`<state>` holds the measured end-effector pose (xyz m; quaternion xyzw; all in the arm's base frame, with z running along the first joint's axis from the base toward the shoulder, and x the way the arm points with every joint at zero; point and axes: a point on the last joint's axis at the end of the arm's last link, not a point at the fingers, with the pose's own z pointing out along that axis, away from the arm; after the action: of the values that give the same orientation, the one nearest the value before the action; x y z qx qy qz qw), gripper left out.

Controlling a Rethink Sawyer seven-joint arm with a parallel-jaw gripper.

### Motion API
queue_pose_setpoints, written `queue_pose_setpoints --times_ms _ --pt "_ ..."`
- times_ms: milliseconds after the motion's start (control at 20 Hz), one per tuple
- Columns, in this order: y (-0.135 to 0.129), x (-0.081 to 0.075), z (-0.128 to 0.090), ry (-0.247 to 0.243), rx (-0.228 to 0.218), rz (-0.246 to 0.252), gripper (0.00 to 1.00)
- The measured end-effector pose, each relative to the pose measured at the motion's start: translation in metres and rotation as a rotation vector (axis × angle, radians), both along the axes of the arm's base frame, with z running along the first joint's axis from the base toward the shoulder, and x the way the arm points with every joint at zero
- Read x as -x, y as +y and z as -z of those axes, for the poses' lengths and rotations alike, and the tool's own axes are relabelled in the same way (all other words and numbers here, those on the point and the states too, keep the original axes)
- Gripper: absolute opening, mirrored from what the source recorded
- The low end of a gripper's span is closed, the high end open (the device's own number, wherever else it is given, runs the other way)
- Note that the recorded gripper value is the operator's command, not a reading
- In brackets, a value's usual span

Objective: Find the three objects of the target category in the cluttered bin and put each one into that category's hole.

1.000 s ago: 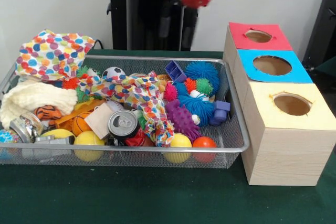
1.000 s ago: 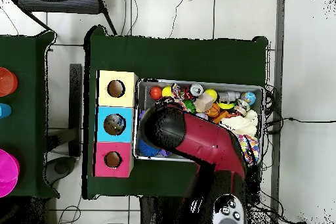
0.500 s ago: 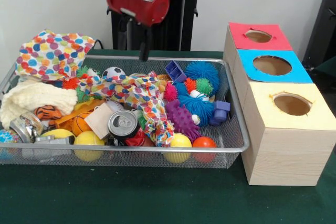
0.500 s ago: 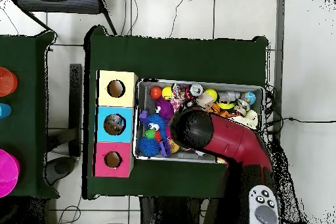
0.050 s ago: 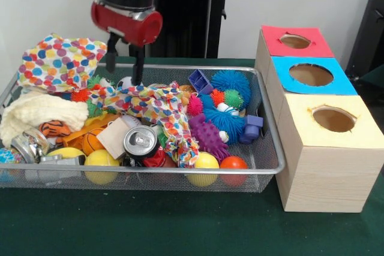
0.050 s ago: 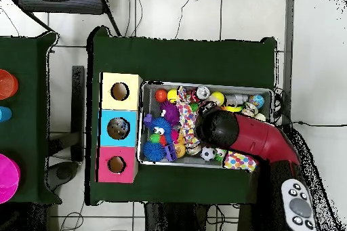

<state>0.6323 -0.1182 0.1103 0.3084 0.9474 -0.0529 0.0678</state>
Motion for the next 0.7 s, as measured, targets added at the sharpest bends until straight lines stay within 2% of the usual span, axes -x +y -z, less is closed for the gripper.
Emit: queue_pose_setpoints --times_ms 200,400,600,700 --pt "-0.021 -0.013 0.017 -0.014 -0.008 -0.021 1.00" --pt "-0.031 -0.020 0.035 -0.016 -0.020 -0.036 1.00" --pt "-0.038 -0.026 0.053 -0.017 -0.004 -0.085 1.00" --pt "-0.038 -0.030 0.055 -0.024 0.006 -0.110 1.00"
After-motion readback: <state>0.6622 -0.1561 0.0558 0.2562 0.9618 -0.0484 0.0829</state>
